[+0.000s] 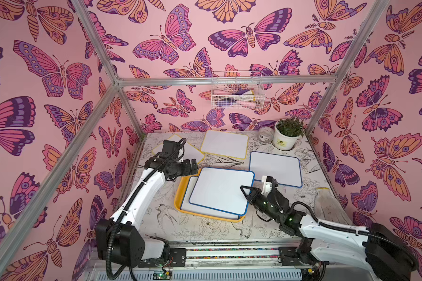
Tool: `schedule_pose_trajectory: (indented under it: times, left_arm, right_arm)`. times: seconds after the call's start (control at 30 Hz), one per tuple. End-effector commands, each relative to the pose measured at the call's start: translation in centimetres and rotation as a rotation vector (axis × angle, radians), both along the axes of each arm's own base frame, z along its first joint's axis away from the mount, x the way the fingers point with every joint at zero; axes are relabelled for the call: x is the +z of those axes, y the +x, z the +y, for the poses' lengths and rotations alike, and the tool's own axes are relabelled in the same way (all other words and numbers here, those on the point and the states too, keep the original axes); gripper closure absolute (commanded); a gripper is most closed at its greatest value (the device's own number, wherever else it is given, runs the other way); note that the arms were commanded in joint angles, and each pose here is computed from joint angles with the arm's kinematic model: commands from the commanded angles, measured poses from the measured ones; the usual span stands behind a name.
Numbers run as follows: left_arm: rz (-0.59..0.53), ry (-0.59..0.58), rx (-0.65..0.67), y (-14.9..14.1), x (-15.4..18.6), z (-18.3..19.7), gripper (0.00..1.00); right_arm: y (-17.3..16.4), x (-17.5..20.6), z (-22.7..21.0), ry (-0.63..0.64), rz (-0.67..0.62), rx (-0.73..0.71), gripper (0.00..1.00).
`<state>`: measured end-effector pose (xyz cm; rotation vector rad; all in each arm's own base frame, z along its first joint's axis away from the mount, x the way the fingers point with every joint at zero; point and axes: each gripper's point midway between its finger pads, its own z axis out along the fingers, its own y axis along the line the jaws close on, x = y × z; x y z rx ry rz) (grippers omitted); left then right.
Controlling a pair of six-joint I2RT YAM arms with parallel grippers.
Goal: Put the whiteboard into the storage box
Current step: Place the whiteboard in the storage box.
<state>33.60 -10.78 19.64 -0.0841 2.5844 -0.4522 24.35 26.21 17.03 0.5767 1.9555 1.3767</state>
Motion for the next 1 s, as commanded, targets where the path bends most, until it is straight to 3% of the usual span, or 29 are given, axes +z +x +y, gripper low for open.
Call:
schedule_pose_trajectory:
  times: [0.0,0.8,0.87,0.97]
  left_arm:
    - [-0.01,-0.013,0.009,-0.3,0.2,0.2,0.0]
    - [0.006,-0.022,0.016,-0.4,-0.3,0.4,0.0]
    - [0.009,-0.021,0.017,-0.4,-0.4,0.4,0.0]
    - [0.014,-0.023,0.016,-0.3,-0.6,0.4,0.0]
  right_arm:
    - [0.7,4.8,1.5,0.167,-0.07,-0.013,1.0]
    - [1.6,1.2,5.7,0.133,0.014,0.037,1.0]
    - [1.6,0.8,5.7,0.124,0.025,0.039,0.94]
    - [1.5,0.5,5.6,0.107,0.037,0.04,0.74]
